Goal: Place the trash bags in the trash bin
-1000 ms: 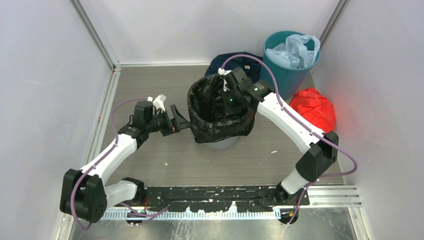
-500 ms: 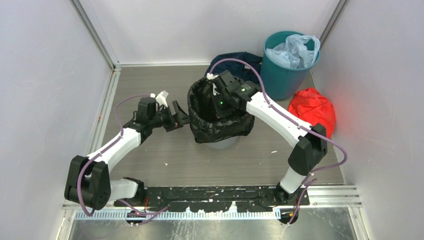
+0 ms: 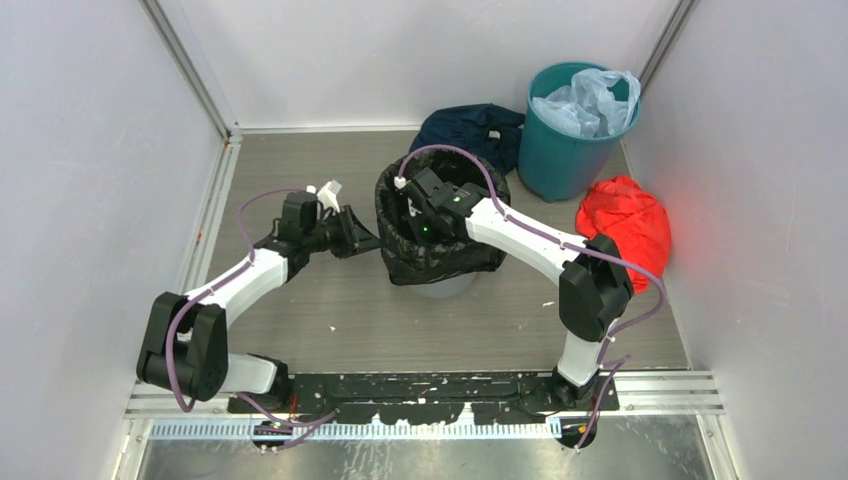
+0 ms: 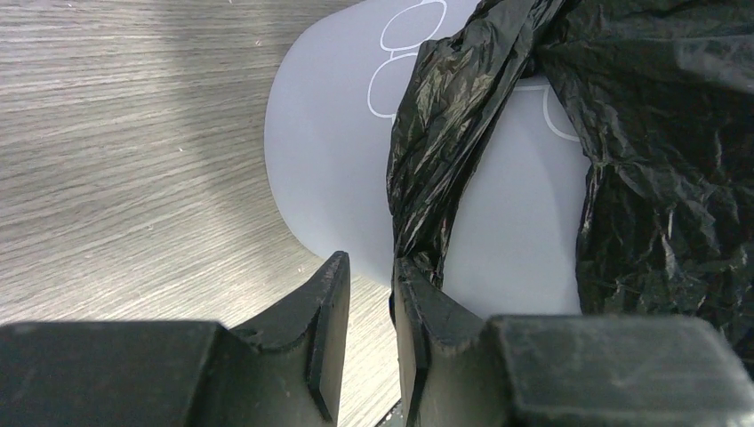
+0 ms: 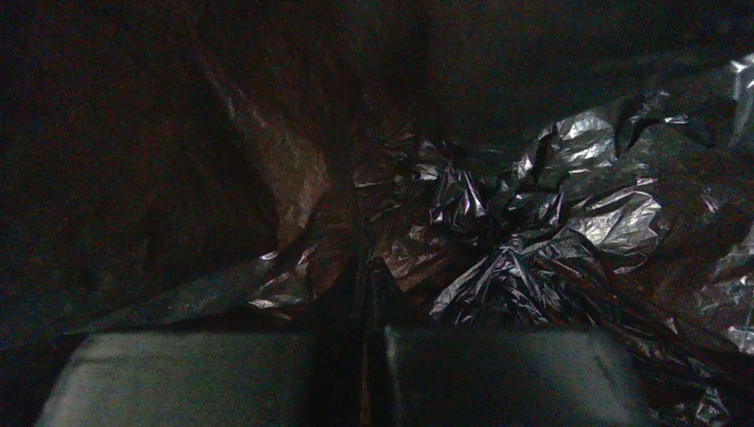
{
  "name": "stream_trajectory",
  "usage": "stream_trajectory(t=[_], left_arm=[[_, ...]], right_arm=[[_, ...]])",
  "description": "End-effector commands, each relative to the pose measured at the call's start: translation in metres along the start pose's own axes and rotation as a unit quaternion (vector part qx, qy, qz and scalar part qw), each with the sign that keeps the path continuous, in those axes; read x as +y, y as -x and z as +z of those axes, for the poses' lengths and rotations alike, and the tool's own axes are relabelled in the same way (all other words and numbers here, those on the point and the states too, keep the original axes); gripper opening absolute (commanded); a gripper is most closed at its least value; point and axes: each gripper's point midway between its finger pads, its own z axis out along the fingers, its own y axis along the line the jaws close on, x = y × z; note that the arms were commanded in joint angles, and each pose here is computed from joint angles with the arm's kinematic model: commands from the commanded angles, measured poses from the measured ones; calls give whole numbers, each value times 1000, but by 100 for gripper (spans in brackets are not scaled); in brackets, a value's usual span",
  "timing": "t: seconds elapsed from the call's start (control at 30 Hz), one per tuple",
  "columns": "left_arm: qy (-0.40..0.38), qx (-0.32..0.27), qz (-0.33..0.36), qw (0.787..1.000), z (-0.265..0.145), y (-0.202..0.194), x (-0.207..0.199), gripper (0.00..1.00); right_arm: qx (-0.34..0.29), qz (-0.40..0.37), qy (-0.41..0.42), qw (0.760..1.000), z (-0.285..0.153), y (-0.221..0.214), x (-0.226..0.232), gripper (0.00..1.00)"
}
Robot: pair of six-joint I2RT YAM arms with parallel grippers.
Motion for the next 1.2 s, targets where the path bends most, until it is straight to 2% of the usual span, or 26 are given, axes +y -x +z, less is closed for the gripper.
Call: stream_trajectory(t=[0.0,0.4,0.63,0.73,1.17], left_arm=[[-26,-24,26,999,-1,17,-16,26],[-30,-22,18,999,3,14,-12,27],[-48,-27,16,998,-3,16,-24,46],[-50,-29,17,998,-4,16,-27,50],[-53,-29,-4,998,20,18,-17,34]], right_arm=[[-34,-8,3,999,-6,14,4,1],[-20,-9,-2,1000,-1,1,0,1],[-15,-8,-1,1000,3,-2,0,1],[-12,-8,1,1000,6,-2,1,1],[-6,-4,7,1000,11,-2,4,1]])
